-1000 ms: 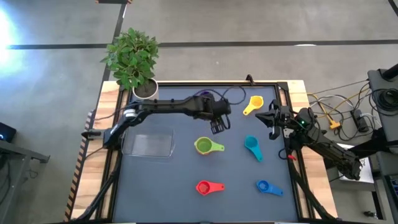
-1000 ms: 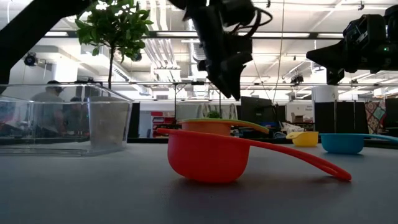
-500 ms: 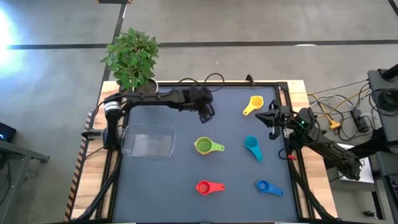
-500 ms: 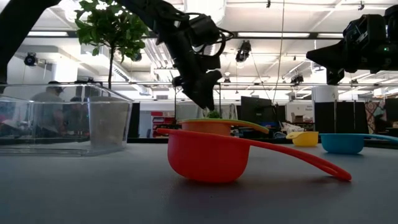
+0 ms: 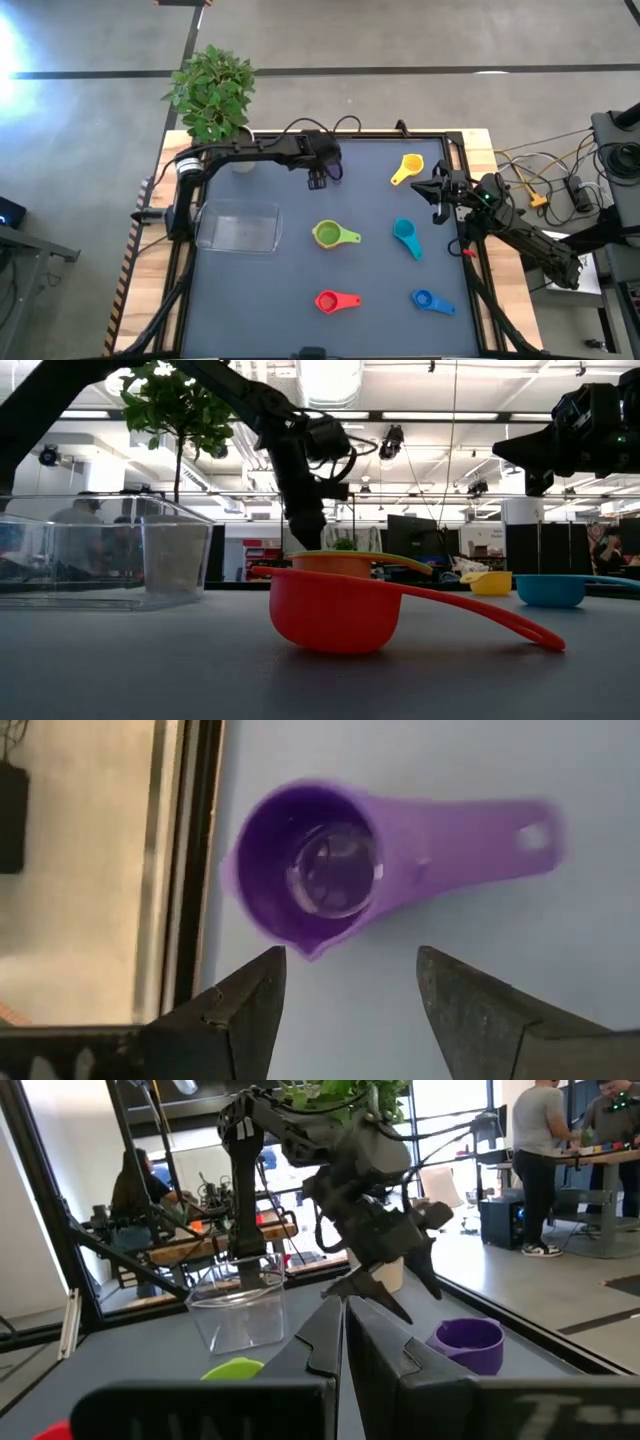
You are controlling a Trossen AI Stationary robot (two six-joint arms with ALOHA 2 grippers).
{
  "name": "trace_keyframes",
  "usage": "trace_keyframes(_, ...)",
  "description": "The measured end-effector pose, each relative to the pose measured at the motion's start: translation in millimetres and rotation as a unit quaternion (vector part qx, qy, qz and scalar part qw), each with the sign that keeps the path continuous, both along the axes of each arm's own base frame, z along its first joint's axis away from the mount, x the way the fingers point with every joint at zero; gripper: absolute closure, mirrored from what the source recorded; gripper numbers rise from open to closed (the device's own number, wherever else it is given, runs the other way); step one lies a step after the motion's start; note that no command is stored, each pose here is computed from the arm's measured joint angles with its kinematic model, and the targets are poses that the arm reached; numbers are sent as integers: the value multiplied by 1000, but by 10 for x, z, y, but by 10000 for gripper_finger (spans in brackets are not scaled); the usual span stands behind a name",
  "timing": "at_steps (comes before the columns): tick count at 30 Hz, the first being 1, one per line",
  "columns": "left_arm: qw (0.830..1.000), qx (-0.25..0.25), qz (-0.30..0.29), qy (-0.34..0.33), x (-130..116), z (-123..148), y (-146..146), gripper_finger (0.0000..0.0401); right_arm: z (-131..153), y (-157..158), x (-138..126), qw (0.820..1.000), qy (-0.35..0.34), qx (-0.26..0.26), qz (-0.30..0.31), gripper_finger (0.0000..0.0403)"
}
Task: Nest measuring cups in basket
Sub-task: Stack the purple measuring cup on top of the green measuring cup
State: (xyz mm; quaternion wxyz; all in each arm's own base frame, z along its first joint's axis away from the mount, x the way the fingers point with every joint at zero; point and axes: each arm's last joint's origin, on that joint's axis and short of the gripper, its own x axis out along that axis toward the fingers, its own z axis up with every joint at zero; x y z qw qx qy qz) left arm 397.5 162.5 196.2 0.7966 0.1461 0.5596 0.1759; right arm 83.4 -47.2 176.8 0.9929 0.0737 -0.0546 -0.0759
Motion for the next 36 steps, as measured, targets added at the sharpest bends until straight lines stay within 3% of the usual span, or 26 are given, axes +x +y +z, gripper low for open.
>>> trace_keyframes(10, 997, 22, -61, 34, 125, -68, 136, 196, 1, 0, 0, 1000, 0, 0, 0, 394)
trace_keyframes(15, 995, -15, -77, 62, 140, -174, 238, 210, 0, 0, 0, 1000, 0, 0, 0, 394)
trace_keyframes(22, 991, -27, -94, 93, 249, -296, 367, 244, 0, 0, 0, 1000, 0, 0, 0, 394)
trace_keyframes(26, 990, -35, -90, 102, 324, -337, 432, 290, 0, 0, 0, 1000, 0, 0, 0, 394)
trace_keyframes(31, 993, -54, -46, 97, 374, -249, 465, 388, 1, 0, 0, 1000, 0, 0, 0, 394)
trace_keyframes(36, 988, -94, 101, 63, 374, 70, 386, 399, 1, 0, 0, 1000, 0, 0, 0, 394)
